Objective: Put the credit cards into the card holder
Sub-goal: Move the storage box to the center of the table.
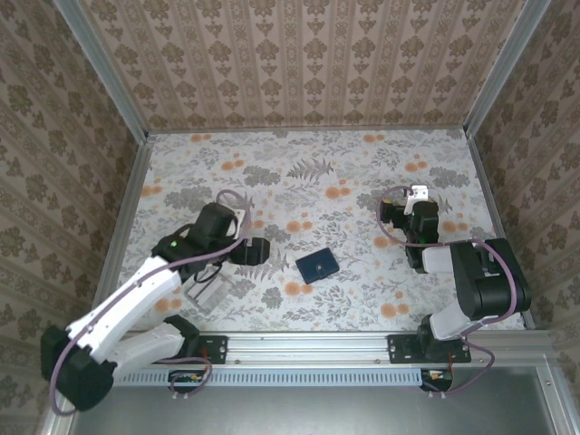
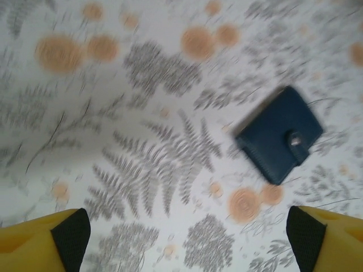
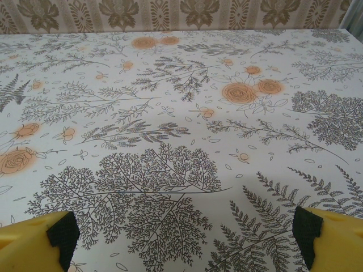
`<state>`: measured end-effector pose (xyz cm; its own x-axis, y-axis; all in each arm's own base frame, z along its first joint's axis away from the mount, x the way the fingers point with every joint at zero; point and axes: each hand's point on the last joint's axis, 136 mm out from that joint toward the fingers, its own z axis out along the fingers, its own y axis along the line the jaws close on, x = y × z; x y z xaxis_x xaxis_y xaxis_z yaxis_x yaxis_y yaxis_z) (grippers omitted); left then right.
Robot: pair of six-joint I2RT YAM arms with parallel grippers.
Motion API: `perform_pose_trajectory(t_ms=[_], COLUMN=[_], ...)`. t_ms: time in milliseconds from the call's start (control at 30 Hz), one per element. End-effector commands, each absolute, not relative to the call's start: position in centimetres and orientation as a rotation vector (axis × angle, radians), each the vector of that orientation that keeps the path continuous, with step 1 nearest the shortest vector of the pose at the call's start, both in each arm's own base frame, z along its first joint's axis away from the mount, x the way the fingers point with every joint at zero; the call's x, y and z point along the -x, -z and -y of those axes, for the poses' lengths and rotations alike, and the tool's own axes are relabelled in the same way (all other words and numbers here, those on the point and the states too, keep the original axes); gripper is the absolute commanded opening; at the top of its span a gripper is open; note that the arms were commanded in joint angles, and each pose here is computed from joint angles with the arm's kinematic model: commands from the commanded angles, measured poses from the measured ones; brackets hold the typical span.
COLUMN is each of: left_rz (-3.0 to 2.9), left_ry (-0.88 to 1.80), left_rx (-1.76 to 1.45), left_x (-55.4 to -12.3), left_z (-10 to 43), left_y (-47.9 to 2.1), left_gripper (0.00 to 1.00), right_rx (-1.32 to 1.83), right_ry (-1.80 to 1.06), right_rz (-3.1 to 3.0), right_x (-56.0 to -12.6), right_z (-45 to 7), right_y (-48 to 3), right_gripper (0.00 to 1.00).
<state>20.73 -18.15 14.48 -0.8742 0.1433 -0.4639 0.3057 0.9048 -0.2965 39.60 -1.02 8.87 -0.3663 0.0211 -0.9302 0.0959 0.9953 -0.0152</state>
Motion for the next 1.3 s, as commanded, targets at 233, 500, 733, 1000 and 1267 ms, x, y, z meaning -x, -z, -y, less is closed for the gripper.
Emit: perform_pose_trajectory(t_ms=[233,500,733,1000,1267], left_rz=[-3.085,-3.060,-2.945,-2.893,-2.924], left_ry=[0.013,-0.013,0.069,-0.006,-0.021], left_rx=[0.061,0.434,0.762,0.909,0.950], left_x=[-15.9,-15.6,-16.4,-15.9,-15.3], left_z=[15.8,15.2,15.0,13.2,13.1], left_y=[-9.5,-9.0,-8.0,-7.2,-5.3], left_gripper=[0.80,0.67,0.58,0.58,0.52], right_rx=[-0.080,-0.080,-0.079,-0.080,-0.079], right_ry=[0.060,0.060,0.059,0.060,0.061], right_rz=[-1.920,-1.919,-1.919,-1.918,-1.918], right_x=[-39.9,-39.9,-39.9,-39.9,-40.0], right_z=[0.8,0.8,0.8,0.8,0.8], right_y=[-9.8,-9.9,-9.8,-9.9,-9.9], right_gripper=[1.00,1.00,1.00,1.00,1.00])
